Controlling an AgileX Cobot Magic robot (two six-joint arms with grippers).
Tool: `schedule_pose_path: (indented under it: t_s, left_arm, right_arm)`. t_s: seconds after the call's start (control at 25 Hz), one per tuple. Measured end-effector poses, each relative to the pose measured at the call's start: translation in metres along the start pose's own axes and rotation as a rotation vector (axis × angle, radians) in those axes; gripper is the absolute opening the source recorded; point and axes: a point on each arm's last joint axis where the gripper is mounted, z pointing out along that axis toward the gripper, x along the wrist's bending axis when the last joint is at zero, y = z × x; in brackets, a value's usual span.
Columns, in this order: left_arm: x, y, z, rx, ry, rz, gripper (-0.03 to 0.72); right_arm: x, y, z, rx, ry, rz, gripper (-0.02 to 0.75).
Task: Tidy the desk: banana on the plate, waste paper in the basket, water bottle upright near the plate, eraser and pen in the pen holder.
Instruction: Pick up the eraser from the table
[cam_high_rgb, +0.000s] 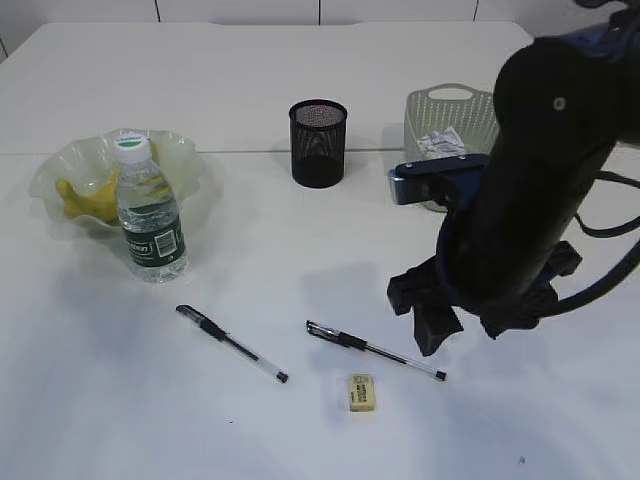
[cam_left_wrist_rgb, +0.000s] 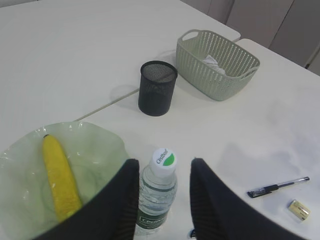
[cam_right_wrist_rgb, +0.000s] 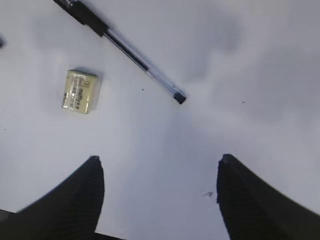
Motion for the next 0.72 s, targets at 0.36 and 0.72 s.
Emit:
schedule_pose_path:
  t_s: [0.36,0.72]
  left_arm:
    - [0.000,0.000,0.000,0.000,0.000,-0.006,0.233]
    - [0.000,0.000,0.000,0.000,-0.002,-0.006,0.233]
  right_arm:
    - [0.032,0.005,0.017,0.002,0.076,0.013,0.519]
    - [0.065,0.014,0.042,0.052,0.059,-0.069,0.519]
